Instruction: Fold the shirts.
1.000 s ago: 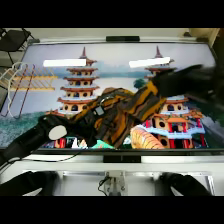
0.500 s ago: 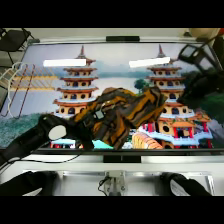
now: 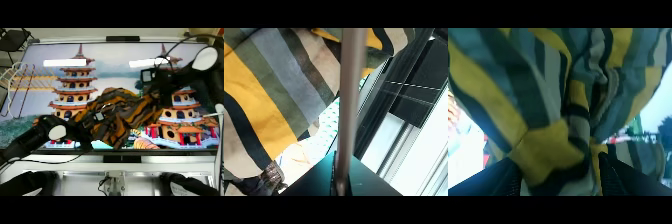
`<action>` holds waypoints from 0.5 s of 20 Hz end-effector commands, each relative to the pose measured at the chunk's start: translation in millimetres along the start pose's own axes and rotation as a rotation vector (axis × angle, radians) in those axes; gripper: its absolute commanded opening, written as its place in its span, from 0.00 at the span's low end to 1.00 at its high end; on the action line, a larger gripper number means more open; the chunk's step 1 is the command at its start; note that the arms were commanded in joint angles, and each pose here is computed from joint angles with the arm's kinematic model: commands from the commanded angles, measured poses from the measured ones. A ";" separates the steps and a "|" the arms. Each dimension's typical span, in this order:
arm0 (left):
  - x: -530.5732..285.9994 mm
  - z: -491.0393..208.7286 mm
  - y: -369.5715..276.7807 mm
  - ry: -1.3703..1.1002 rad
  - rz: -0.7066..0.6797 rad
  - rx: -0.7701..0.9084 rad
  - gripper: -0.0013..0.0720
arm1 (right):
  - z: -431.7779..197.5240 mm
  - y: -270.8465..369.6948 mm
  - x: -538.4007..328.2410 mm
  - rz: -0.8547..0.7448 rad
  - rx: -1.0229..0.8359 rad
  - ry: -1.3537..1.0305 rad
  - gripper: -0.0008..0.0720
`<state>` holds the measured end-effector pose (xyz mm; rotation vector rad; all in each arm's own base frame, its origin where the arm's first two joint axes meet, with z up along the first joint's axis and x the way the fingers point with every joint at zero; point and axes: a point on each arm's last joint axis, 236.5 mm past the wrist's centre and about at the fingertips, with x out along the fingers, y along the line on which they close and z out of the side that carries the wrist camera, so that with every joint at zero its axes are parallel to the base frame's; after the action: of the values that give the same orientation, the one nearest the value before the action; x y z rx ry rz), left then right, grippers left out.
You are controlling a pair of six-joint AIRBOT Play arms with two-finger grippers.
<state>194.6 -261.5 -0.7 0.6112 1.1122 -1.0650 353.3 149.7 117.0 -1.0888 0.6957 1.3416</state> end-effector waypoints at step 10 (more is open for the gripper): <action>-7.1 7.0 34.5 -0.054 0.080 -0.033 0.07 | 15.2 28.0 24.0 0.185 -0.008 -0.064 0.59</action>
<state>216.0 -257.8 2.5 0.6078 1.0582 -1.0217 335.2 172.5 97.6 -1.0127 0.7257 1.5001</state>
